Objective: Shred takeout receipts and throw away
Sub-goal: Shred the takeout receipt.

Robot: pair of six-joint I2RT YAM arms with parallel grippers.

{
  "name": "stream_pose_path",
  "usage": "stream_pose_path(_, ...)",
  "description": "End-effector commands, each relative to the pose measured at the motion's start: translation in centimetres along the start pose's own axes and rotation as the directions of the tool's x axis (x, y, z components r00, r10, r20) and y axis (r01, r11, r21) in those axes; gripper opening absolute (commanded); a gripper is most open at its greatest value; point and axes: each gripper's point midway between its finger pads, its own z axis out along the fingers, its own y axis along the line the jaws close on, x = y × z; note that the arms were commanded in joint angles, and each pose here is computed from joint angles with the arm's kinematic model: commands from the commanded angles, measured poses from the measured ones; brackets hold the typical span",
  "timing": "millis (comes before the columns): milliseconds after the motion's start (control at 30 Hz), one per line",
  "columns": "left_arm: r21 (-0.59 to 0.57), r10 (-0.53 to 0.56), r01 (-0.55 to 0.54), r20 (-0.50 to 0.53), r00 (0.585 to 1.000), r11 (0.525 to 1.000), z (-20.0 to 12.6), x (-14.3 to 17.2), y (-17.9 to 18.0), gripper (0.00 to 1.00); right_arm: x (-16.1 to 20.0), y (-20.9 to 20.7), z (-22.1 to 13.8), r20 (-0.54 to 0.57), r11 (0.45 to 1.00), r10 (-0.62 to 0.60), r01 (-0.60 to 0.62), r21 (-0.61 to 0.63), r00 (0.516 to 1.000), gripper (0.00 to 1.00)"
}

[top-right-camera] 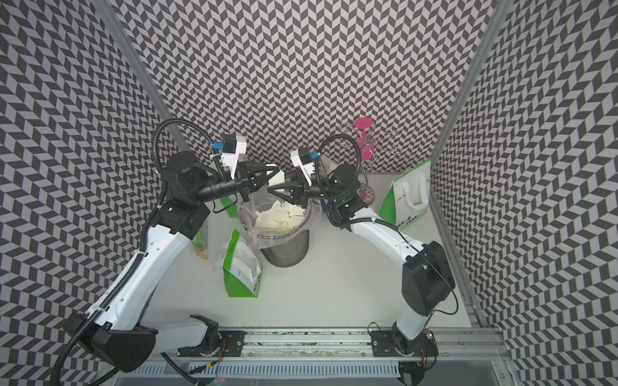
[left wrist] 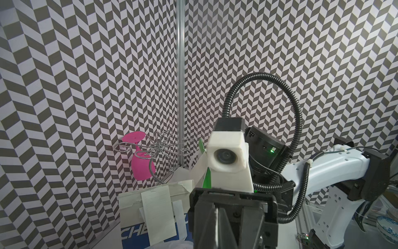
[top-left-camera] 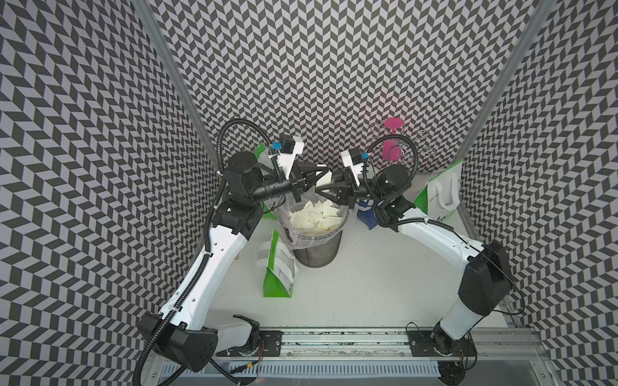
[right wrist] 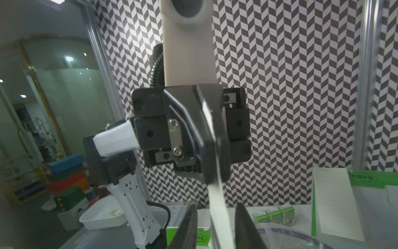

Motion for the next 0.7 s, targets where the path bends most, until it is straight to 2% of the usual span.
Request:
stream_pose_path(0, 0.005, 0.005, -0.005, 0.012, 1.0, 1.0, -0.3, -0.4, -0.4, 0.0, -1.4, 0.3, 0.4, 0.01, 0.999, -0.052, 0.052, 0.002, 0.999, 0.09)
stream_pose_path(67, -0.025, -0.013, 0.013, -0.005, 1.0, 1.0, -0.3, 0.1, 0.3, 0.0, -1.5, -0.4, 0.3, -0.008, 0.996, -0.076, 0.077, 0.05, 0.997, 0.0)
stream_pose_path(133, -0.052, -0.033, 0.032, -0.025, 0.999, 0.998, -0.4, 0.4, 0.7, 0.0, -1.6, -1.6, 0.0, -0.047, 0.982, -0.119, 0.125, 0.14, 0.992, 0.0)
stream_pose_path(200, -0.084, -0.062, 0.058, -0.042, 0.997, 0.995, -0.5, 0.8, 1.2, 0.0, -1.6, -3.3, -0.6, -0.112, 0.944, -0.175, 0.199, 0.262, 0.978, 0.0)
stream_pose_path(367, -0.163, -0.159, 0.144, -0.087, 0.983, 0.976, -0.8, 2.2, 2.4, 0.0, -2.0, -6.5, -2.8, -0.268, 0.79, -0.272, 0.374, 0.487, 0.924, 0.0)
stream_pose_path(467, -0.212, -0.23, 0.205, -0.104, 0.968, 0.956, -0.8, 3.2, 3.2, 0.0, -3.2, -7.0, -3.9, -0.321, 0.693, -0.321, 0.452, 0.562, 0.891, 0.0)
stream_pose_path(533, -0.199, -0.279, 0.255, -0.105, 0.955, 0.946, -0.7, 3.4, 3.0, 0.0, -3.5, -7.7, -4.7, -0.372, 0.618, -0.335, 0.5, 0.607, 0.866, 0.0)
stream_pose_path(667, -0.159, -0.342, 0.323, -0.11, 0.933, 0.933, -0.8, 3.5, 1.7, 0.0, -3.4, -9.3, -6.6, -0.433, 0.513, -0.306, 0.53, 0.675, 0.848, 0.0)
